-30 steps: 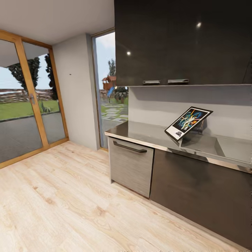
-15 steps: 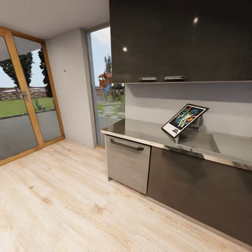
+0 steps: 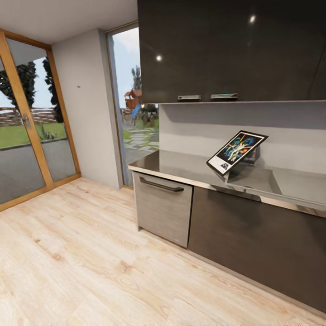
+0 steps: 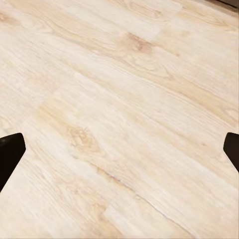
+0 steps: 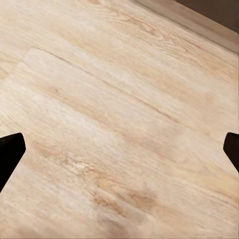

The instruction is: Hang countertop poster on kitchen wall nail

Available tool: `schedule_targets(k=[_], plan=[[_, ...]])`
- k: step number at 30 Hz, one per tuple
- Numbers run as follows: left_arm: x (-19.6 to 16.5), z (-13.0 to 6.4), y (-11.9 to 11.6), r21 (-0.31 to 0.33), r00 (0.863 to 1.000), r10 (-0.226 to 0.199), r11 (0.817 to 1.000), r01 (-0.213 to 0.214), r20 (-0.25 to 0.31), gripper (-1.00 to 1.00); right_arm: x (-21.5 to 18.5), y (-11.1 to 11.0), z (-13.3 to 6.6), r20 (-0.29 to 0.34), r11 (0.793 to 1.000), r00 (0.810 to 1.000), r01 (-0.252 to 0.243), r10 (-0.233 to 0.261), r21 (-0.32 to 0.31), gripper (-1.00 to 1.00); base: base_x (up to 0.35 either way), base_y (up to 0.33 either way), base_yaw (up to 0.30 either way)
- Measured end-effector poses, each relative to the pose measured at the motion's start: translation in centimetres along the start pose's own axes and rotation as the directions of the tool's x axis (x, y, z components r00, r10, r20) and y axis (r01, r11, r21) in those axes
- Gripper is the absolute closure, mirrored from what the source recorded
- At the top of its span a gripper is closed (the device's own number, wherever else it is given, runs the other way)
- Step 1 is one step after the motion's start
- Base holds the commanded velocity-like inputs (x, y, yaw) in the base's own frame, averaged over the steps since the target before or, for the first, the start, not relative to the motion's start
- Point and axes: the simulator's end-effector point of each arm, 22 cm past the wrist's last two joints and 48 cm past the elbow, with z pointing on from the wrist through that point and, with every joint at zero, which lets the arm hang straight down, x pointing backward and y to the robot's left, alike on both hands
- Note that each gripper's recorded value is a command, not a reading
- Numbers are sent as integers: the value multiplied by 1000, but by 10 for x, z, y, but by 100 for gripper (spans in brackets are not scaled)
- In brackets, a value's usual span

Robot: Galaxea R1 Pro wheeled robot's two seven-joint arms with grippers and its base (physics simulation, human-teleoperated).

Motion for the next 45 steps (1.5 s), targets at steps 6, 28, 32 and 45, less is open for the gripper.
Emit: schedule_targets(k=[6, 28, 32, 45], plan=[[4, 0, 0, -1, 1000, 2, 1000, -2, -10, -100, 4, 0, 0, -10, 1000, 1000, 1, -1, -1, -100, 0, 0, -4], [13, -1, 1, -3, 1000, 4, 1000, -4, -31, -100, 18, 7, -1, -41, 1000, 999, 7, -7, -12, -100, 58, 0, -5], [13, -1, 1, -2, 1000, 4, 1000, -5, -31, -100, 18, 7, -1, -42, 1000, 999, 6, -7, -12, -100, 257, 0, -168], [13, -1, 1, -3, 999, 4, 1000, -4, -32, -100, 19, 8, -1, -43, 1000, 999, 6, -7, -14, -100, 52, 0, -246]])
